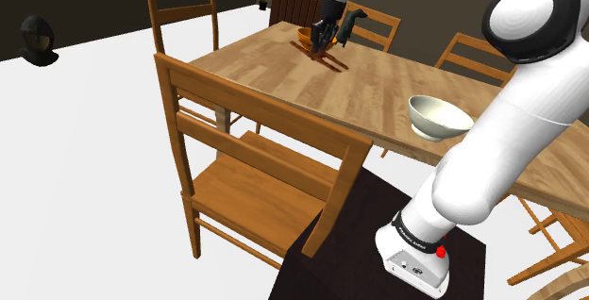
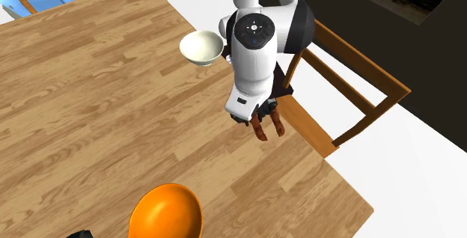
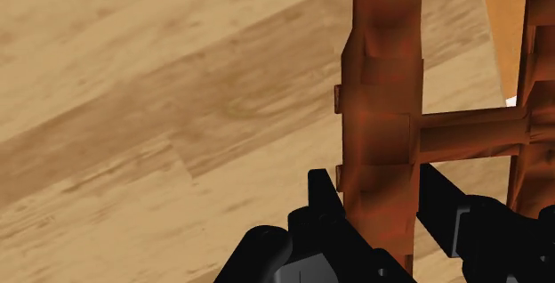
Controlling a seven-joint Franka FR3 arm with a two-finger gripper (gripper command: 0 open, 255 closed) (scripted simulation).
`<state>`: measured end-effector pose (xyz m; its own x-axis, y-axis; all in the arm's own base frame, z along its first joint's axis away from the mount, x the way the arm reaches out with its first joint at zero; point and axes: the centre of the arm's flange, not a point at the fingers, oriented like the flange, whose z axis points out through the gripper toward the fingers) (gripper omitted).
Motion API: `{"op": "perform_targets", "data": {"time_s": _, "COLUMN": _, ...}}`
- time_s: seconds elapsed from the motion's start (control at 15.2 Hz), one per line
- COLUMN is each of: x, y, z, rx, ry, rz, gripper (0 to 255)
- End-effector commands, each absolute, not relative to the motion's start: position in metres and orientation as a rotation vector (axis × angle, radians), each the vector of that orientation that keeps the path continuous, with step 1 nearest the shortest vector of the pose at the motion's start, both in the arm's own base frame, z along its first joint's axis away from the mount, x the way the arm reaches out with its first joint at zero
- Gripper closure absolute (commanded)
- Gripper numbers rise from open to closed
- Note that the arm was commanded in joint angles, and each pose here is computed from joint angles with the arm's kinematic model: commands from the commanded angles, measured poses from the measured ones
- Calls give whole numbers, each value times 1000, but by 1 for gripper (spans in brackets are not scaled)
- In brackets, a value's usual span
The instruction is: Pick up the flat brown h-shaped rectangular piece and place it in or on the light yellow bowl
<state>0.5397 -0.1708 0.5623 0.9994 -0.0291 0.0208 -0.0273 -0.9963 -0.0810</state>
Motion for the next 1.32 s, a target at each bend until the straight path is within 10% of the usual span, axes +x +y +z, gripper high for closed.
{"op": "perform_targets", "data": {"time_s": 0.0, "x": 541, "y": -171, "z": 573, "rx": -3060, "ry": 43, "rz": -33, "gripper": 255}}
{"op": "perform_targets", "data": {"time_s": 1.25, "x": 412, "y": -202, "z": 621, "rx": -3060, "ry": 43, "rz": -33, "gripper": 255}}
